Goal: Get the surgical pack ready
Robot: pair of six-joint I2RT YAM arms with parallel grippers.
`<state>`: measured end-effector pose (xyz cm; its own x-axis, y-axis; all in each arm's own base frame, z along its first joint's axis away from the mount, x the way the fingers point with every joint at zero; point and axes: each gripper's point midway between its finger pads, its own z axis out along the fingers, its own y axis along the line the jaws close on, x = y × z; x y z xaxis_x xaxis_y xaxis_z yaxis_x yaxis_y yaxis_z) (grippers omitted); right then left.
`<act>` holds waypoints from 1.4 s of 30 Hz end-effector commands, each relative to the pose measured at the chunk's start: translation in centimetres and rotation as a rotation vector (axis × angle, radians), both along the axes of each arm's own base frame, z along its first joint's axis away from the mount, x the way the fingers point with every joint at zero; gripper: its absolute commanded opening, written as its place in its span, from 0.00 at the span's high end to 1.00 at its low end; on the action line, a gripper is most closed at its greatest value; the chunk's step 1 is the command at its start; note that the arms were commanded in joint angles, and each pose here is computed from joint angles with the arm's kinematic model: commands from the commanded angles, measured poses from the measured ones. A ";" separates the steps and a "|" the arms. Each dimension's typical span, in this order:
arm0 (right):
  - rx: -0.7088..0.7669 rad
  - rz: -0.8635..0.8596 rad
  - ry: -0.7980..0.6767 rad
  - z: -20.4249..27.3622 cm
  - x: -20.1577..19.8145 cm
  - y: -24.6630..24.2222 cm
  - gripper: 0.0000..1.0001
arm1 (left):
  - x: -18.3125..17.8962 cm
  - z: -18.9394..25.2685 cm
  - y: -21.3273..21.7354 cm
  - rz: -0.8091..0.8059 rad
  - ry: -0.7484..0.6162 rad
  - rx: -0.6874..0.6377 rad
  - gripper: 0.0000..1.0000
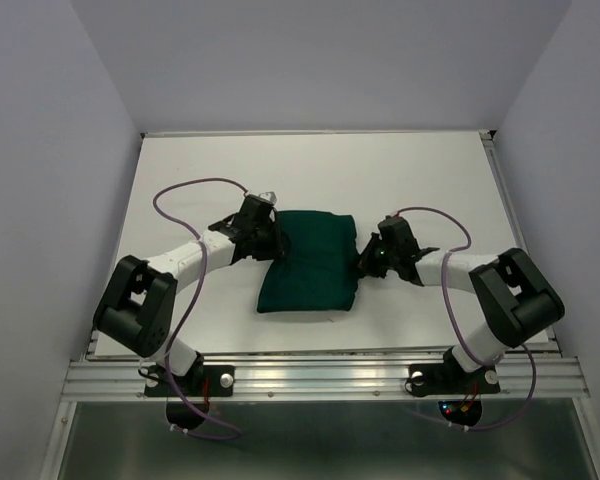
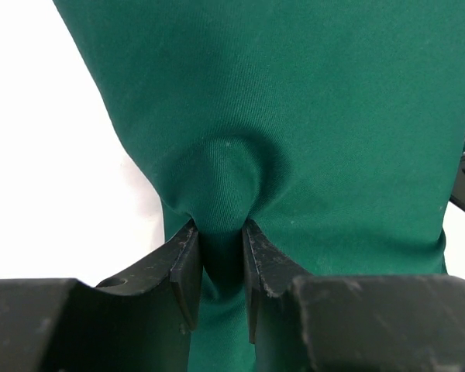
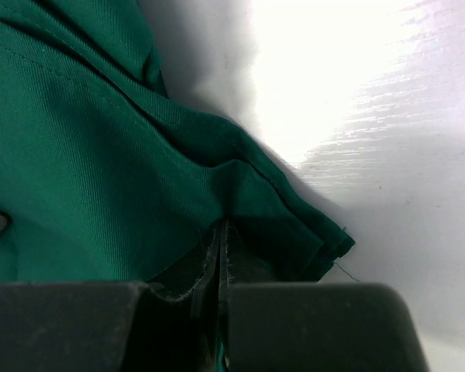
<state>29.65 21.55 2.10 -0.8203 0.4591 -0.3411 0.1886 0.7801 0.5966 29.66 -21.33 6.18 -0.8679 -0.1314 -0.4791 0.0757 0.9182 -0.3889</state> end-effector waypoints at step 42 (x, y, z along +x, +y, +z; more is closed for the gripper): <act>0.373 -0.279 -0.149 5.0 -1.5 -1.3 0.57 | 1.0 11.9 -2.7 -0.075 -0.215 -0.058 0.36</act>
<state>25.63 20.27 4.09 -0.6523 0.7458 -0.1355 0.3375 0.4458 0.8290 30.29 -22.79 15.23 -0.7895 -0.0888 -0.6073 0.1890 0.9062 -0.3782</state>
